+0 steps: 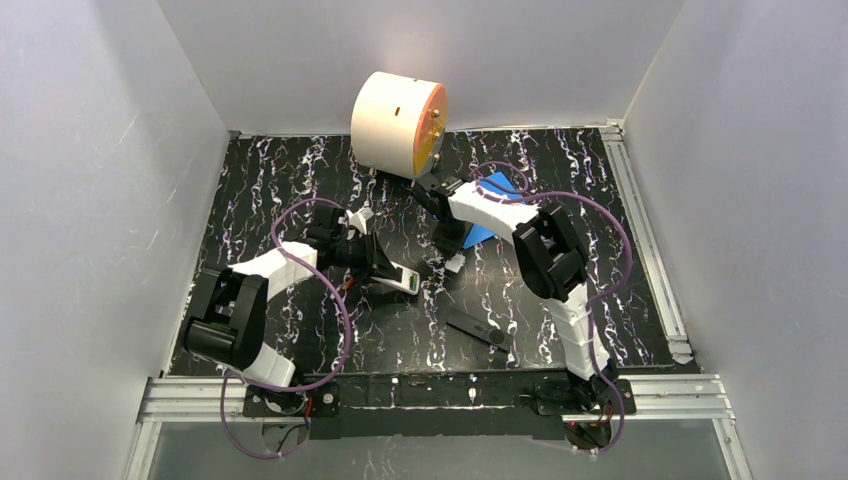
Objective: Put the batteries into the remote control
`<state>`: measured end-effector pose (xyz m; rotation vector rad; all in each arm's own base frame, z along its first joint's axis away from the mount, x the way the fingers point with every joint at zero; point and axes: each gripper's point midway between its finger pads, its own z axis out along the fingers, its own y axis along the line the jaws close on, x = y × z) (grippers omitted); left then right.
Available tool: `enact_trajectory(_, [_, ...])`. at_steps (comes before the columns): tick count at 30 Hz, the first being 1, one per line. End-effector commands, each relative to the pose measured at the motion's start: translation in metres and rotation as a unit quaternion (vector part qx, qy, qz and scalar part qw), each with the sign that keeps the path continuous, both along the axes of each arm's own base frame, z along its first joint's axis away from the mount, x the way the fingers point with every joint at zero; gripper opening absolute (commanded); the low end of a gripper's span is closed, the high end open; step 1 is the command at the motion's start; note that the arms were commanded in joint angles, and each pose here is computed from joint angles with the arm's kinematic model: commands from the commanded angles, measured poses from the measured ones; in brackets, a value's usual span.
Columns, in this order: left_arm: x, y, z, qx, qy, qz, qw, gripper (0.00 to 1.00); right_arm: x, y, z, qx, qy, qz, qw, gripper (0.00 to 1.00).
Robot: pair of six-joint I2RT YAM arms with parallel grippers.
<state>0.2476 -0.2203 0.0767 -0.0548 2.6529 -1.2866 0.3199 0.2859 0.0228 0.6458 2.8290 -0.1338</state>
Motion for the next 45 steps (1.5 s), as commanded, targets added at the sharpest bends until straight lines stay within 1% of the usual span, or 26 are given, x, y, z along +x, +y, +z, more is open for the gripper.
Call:
enact_trajectory(1, [0.005, -0.006, 0.024, -0.034, -0.009, -0.003, 0.999, 0.00, 0.006, 0.012, 0.012, 0.041, -0.031, 0.027, 0.998, 0.01])
enact_trajectory(3, [0.007, -0.009, 0.032, -0.051, 0.001, -0.004, 0.999, 0.00, 0.011, 0.021, 0.028, 0.087, -0.057, 0.042, 0.994, 0.01])
enact_trajectory(6, [0.011, -0.014, 0.046, -0.071, 0.015, -0.009, 0.997, 0.00, 0.021, 0.033, 0.063, 0.173, -0.102, 0.054, 0.978, 0.01])
enact_trajectory(10, [0.018, -0.019, 0.070, -0.096, 0.018, -0.014, 0.995, 0.00, 0.030, 0.033, 0.120, 0.266, -0.161, 0.064, 0.948, 0.01])
enact_trajectory(13, [0.025, -0.022, 0.085, -0.106, 0.020, -0.016, 0.994, 0.00, 0.034, 0.030, 0.167, 0.312, -0.213, 0.069, 0.923, 0.01])
enact_trajectory(15, [0.029, -0.025, 0.098, -0.122, 0.016, -0.015, 0.992, 0.00, 0.038, 0.028, 0.201, 0.341, -0.256, 0.072, 0.902, 0.01])
enact_trajectory(17, [0.033, -0.028, 0.112, -0.142, 0.017, -0.015, 0.990, 0.00, 0.035, 0.030, 0.231, 0.383, -0.280, 0.085, 0.876, 0.01])
enact_trajectory(21, [0.040, -0.036, 0.145, -0.188, 0.023, -0.022, 0.982, 0.00, 0.020, 0.044, 0.285, 0.463, -0.320, 0.136, 0.815, 0.01])
enact_trajectory(24, [0.044, -0.040, 0.170, -0.209, 0.023, -0.032, 0.977, 0.00, 0.006, 0.053, 0.312, 0.505, -0.329, 0.178, 0.778, 0.01])
enact_trajectory(26, [0.046, -0.041, 0.186, -0.221, 0.026, -0.036, 0.974, 0.00, -0.004, 0.056, 0.323, 0.526, -0.331, 0.200, 0.758, 0.01])
enact_trajectory(29, [0.046, -0.042, 0.208, -0.239, 0.025, -0.041, 0.970, 0.00, -0.017, 0.055, 0.342, 0.564, -0.342, 0.231, 0.715, 0.01])
enact_trajectory(31, [0.047, -0.042, 0.224, -0.254, 0.016, -0.045, 0.966, 0.00, -0.020, 0.050, 0.350, 0.584, -0.346, 0.227, 0.699, 0.01])
enact_trajectory(33, [0.047, -0.040, 0.236, -0.263, 0.014, -0.049, 0.963, 0.00, -0.021, 0.040, 0.362, 0.608, -0.355, 0.216, 0.677, 0.01])
enact_trajectory(34, [0.048, -0.038, 0.240, -0.264, 0.010, -0.048, 0.963, 0.00, -0.022, 0.036, 0.374, 0.621, -0.369, 0.215, 0.657, 0.01])
enact_trajectory(35, [0.048, -0.037, 0.242, -0.265, 0.009, -0.048, 0.963, 0.00, -0.024, 0.032, 0.379, 0.631, -0.373, 0.210, 0.647, 0.01])
enact_trajectory(41, [0.054, -0.032, 0.243, -0.269, 0.012, -0.042, 0.962, 0.00, -0.032, 0.027, 0.389, 0.653, -0.377, 0.209, 0.622, 0.01])
enact_trajectory(45, [0.054, -0.032, 0.248, -0.272, 0.009, -0.047, 0.961, 0.00, -0.037, 0.027, 0.386, 0.673, -0.362, 0.203, 0.613, 0.01])
